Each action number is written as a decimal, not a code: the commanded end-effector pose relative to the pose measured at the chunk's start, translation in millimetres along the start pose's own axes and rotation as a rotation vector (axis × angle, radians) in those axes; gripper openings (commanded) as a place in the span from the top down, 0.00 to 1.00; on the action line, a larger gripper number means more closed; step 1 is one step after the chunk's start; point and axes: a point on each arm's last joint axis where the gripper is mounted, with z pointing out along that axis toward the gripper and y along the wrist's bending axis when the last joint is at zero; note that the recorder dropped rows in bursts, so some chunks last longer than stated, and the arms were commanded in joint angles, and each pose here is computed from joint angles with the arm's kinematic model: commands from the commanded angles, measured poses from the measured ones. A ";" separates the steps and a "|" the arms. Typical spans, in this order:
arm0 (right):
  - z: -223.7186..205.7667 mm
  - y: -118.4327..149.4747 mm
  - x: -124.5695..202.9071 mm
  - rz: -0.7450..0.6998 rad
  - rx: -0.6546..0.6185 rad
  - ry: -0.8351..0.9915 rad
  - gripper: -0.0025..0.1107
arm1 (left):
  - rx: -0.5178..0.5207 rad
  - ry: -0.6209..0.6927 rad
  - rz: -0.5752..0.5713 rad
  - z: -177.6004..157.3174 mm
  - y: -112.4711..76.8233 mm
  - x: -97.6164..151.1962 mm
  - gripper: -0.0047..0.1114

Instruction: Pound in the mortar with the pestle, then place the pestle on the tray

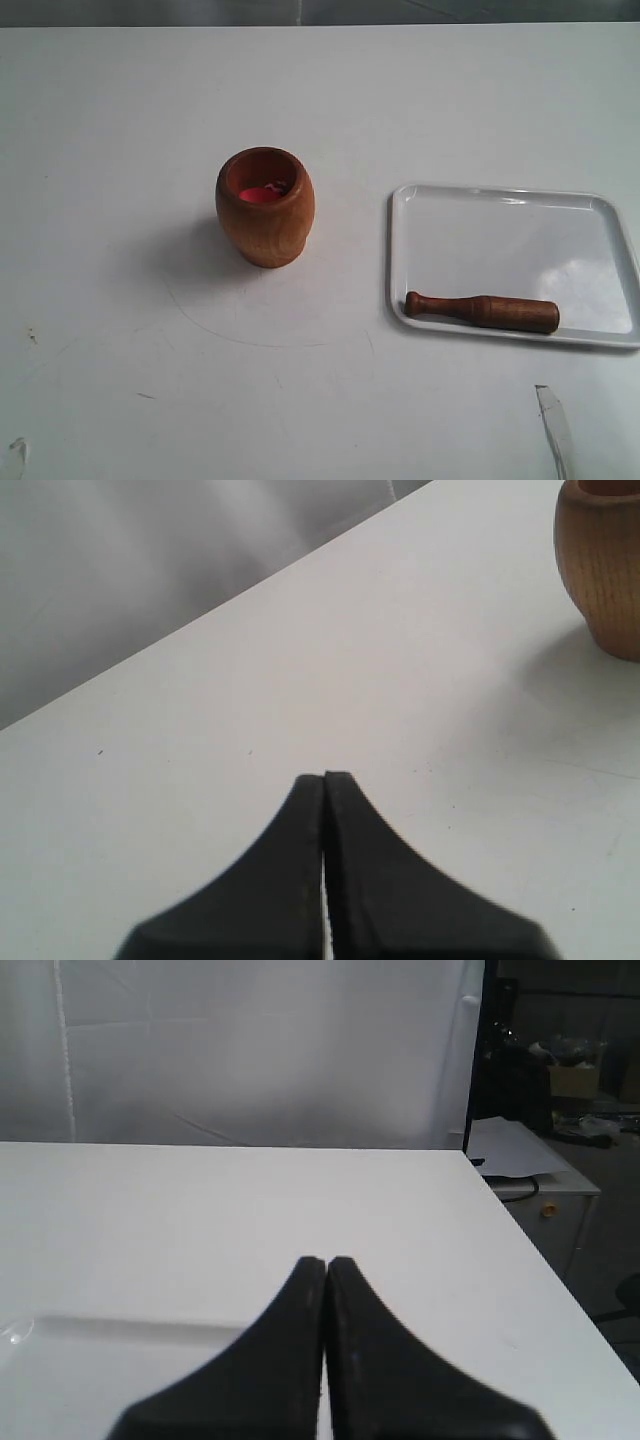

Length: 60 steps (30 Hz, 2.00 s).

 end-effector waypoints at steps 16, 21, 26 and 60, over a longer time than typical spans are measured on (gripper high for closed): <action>-1.5 2.3 12.1 0.024 -0.022 0.118 0.98 | 0.008 -0.007 -0.012 0.0 -0.6 -0.4 0.96; -1.5 2.3 12.1 0.024 -0.022 0.118 0.98 | 0.008 -0.007 -0.012 0.0 -0.6 -0.4 0.96; -1.5 2.3 12.1 0.024 -0.022 0.118 0.98 | 0.008 -0.007 -0.012 0.0 -0.6 -0.4 0.96; -1.5 2.3 12.1 0.022 -0.022 0.118 0.98 | 0.008 -0.007 -0.012 0.0 -0.6 -0.4 0.96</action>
